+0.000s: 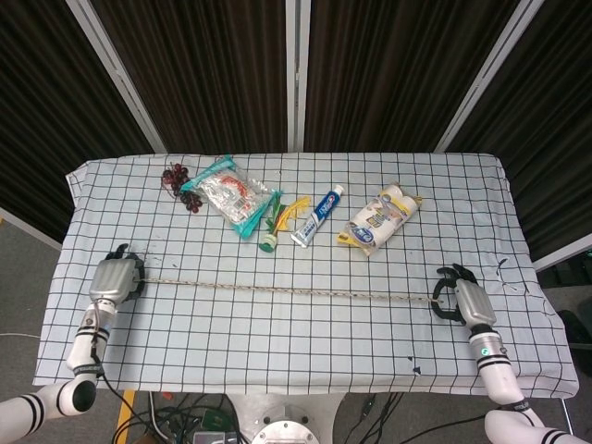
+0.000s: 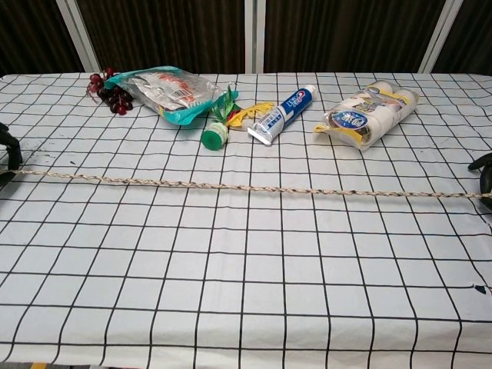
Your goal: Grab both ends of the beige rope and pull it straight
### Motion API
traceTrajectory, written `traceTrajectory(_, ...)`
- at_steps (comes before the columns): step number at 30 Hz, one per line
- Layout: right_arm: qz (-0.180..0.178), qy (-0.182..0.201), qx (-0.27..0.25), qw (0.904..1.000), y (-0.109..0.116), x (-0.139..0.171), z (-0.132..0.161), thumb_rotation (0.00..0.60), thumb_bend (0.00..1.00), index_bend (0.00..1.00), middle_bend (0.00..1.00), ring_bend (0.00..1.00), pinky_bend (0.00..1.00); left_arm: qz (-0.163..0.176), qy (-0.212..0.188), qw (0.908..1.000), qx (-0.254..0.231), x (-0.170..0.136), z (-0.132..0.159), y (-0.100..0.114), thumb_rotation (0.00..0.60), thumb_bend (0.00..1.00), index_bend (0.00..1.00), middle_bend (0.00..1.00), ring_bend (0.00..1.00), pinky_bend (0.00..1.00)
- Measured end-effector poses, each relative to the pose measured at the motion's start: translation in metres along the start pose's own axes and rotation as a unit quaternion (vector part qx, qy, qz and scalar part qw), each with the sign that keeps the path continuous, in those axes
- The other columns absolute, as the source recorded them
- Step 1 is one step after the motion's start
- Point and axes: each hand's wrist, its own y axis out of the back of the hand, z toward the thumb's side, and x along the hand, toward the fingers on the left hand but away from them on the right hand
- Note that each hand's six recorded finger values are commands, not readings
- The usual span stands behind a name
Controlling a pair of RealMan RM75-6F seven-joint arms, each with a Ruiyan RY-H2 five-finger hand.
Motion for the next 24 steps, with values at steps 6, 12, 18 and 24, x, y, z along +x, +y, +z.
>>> traceTrajectory(6,0.001,0.003,-0.002,1.0,0.003,0.0,0.001,0.6,0.3,0.26,0.09,0.0,0.0,-0.002,-0.001,1.0,0.0,0.0,0.001,-0.001,0.6,0.42,0.64,0.31,0.06,0.21)
traceTrajectory(12,-0.003,0.009,-0.003,0.9999,0.007,0.001,0.001,0.6,0.26,0.16,0.06,0.0,0.0,-0.002,-0.001,1.0,-0.002,-0.001,0.0,-0.002,0.6,0.42,0.64,0.31,0.06,0.21)
traceTrajectory(18,-0.009,0.013,-0.01,0.9998,0.015,0.004,0.001,0.6,0.24,0.11,0.05,0.0,0.0,-0.004,-0.002,1.0,-0.003,-0.001,0.001,-0.002,0.6,0.42,0.64,0.31,0.06,0.21)
traceTrajectory(24,-0.027,0.027,-0.019,0.9991,0.031,0.01,0.005,0.6,0.23,0.1,0.04,0.0,0.0,-0.003,-0.003,1.0,-0.002,0.0,0.001,-0.002,0.6,0.42,0.64,0.31,0.06,0.21)
